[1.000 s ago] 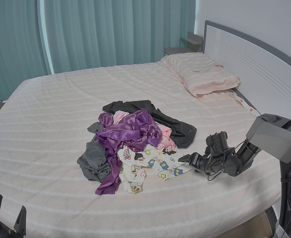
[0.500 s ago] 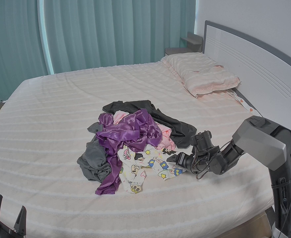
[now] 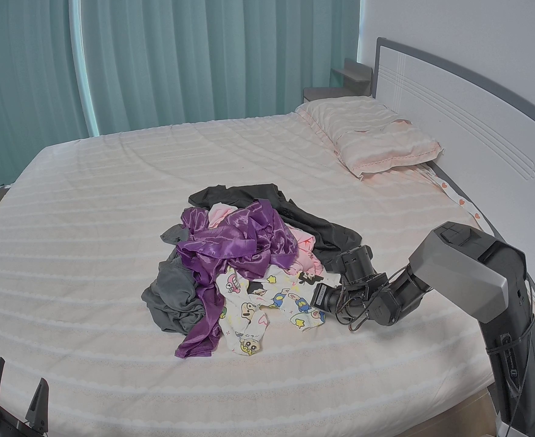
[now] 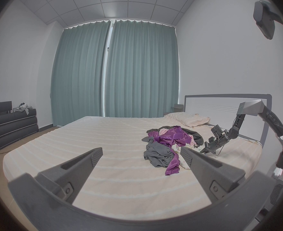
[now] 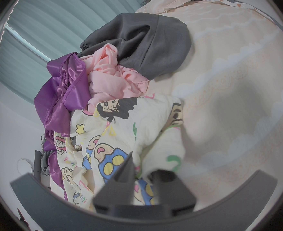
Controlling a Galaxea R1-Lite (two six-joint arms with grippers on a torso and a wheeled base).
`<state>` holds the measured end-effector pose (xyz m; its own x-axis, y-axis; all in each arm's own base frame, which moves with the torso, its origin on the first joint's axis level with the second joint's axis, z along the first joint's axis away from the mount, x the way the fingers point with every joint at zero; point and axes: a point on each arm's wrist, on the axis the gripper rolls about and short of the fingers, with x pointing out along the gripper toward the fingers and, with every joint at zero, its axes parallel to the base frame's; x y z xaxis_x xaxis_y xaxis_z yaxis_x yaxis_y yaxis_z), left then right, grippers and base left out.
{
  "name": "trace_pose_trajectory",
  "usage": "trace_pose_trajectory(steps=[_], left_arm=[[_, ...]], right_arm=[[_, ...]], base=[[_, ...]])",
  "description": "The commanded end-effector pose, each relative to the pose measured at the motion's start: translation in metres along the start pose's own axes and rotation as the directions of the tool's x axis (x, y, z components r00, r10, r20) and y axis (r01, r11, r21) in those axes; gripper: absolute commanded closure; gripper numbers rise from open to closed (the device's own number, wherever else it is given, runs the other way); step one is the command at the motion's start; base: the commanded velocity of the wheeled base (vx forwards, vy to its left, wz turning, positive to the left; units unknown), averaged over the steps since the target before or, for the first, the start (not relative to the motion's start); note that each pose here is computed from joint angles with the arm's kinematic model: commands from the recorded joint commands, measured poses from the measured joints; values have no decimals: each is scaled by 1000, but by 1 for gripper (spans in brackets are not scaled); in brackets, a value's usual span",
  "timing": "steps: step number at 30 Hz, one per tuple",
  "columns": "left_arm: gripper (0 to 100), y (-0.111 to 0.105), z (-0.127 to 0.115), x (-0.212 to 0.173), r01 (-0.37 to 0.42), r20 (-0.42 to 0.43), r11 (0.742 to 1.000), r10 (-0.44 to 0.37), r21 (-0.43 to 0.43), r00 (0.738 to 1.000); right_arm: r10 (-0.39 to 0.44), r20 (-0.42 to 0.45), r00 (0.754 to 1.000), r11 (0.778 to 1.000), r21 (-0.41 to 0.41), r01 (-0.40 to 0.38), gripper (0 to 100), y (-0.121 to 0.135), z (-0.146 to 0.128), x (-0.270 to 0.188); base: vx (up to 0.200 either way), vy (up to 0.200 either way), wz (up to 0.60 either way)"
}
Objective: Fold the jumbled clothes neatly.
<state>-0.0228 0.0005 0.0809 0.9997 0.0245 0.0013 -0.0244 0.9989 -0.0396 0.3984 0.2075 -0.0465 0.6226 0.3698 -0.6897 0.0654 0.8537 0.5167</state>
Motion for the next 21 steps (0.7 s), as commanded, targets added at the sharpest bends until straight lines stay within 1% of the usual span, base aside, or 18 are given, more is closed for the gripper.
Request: trace_pose_trajectory(steps=[1, 4, 10, 11, 15, 18, 19, 20, 21], left_arm=[[0, 0, -5, 1, -2, -10, 1000, 2, 0, 1000], [0, 0, -5, 1, 0, -10, 1000, 0, 0, 1000], [0, 0, -5, 1, -2, -10, 1000, 2, 5, 1000], [0, 0, -5, 1, 0, -10, 1000, 0, 11, 1000], [0, 0, -5, 1, 1, -11, 1000, -1, 28, 1000], [0, 0, -5, 1, 5, -11, 999, -4, 40, 1000], [0, 0, -5, 1, 9, -6, 999, -9, 47, 1000], [0, 0, -5, 1, 9, -6, 999, -9, 47, 1000], [0, 0, -5, 1, 20, -4, 995, -20, 95, 1000]], right_arm=[[-2, 17, 1000, 1000, 13, 2, 100, 0, 9, -21], [4, 30, 1000, 1000, 22, -5, 100, -1, 11, -37], [49, 72, 996, 998, 22, -51, 100, -4, 5, -73], [71, 87, 994, 997, 18, -73, 100, -5, 0, -89], [116, 113, 987, 993, 6, -117, 100, -4, -6, -114], [200, 137, 970, 980, -23, -198, 100, -2, -18, -146], [228, 154, 961, 974, -32, -226, 100, 0, -21, -156], [228, 154, 961, 974, -32, -226, 100, 0, -21, -156], [280, 187, 941, 960, -53, -275, 100, 1, -27, -172]], base=[[0, 0, 0], [0, 0, 0], [0, 0, 0], [0, 0, 0], [0, 0, 0], [0, 0, 0], [0, 0, 0], [0, 0, 0], [0, 0, 0]])
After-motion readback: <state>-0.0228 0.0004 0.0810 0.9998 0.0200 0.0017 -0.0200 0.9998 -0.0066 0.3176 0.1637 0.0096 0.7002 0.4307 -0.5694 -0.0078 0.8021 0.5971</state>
